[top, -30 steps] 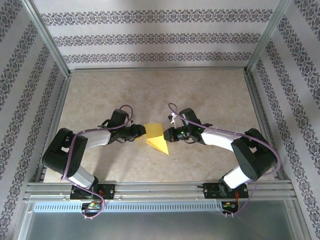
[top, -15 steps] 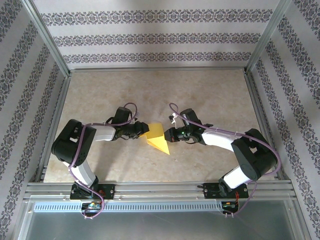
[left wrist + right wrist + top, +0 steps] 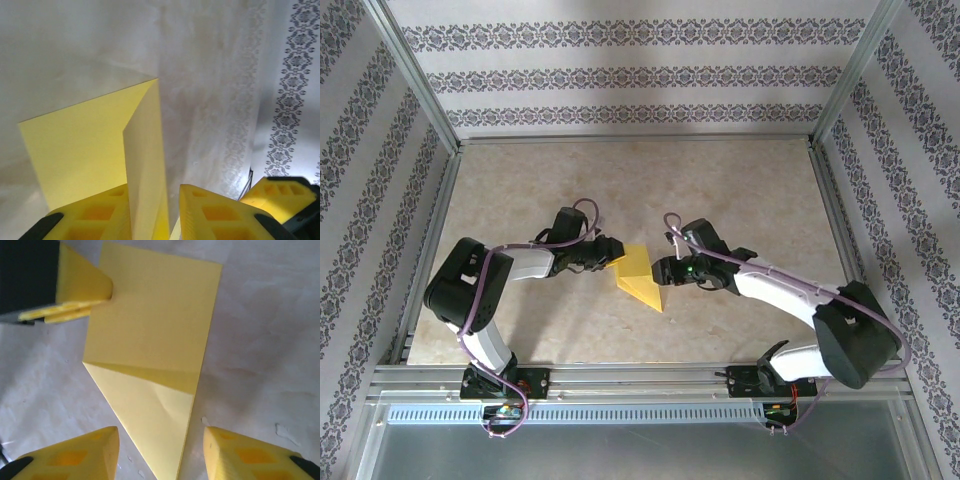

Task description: Fold a paper plane with a square sheet of paper (fold left side to right side)

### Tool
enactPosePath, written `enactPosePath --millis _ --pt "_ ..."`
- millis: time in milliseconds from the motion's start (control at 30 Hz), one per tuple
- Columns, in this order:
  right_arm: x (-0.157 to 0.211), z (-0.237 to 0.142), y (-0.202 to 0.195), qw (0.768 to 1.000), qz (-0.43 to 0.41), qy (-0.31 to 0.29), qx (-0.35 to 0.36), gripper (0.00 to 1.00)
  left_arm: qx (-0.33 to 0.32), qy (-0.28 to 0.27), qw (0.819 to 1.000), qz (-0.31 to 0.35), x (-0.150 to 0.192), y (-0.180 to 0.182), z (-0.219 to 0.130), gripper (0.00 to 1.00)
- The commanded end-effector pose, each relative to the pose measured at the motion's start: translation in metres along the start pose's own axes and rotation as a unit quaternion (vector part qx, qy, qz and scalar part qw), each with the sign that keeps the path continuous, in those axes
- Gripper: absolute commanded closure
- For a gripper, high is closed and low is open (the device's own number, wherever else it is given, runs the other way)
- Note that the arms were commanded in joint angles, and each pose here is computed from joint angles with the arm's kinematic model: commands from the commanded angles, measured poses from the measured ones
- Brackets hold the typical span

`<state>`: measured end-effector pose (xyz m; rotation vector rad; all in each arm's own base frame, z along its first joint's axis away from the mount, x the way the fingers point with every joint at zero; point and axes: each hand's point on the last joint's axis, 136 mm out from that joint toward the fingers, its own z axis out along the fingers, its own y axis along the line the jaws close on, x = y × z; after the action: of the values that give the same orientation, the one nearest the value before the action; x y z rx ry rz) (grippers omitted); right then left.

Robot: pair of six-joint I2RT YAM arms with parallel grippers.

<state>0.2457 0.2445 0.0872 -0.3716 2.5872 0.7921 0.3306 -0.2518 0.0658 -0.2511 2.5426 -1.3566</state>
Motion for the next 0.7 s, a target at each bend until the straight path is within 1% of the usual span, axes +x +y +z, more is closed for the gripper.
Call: enactPosePath --millis 0,133,267,400,667 --pt "0.007 -0.010 -0.008 0.996 -0.034 0.000 0.078 0.51 0.036 -0.008 0.999 0.026 -0.007 -0.033 -0.006 0.72" --pt "0.020 -0.004 0.004 0.989 -0.079 0.003 0.122 0.52 0.041 -0.008 0.999 0.026 -0.008 -0.040 -0.006 0.72" --pt "0.031 0.010 0.012 0.981 -0.113 0.011 0.158 0.53 0.043 -0.006 0.999 0.026 -0.008 -0.044 -0.004 0.72" --pt "0.036 0.023 0.014 0.970 -0.140 0.020 0.199 0.53 0.043 -0.005 0.999 0.027 -0.008 -0.048 -0.003 0.72" --pt "0.041 0.044 0.018 0.960 -0.169 0.030 0.221 0.52 0.040 -0.006 0.999 0.027 -0.009 -0.048 -0.002 0.72"
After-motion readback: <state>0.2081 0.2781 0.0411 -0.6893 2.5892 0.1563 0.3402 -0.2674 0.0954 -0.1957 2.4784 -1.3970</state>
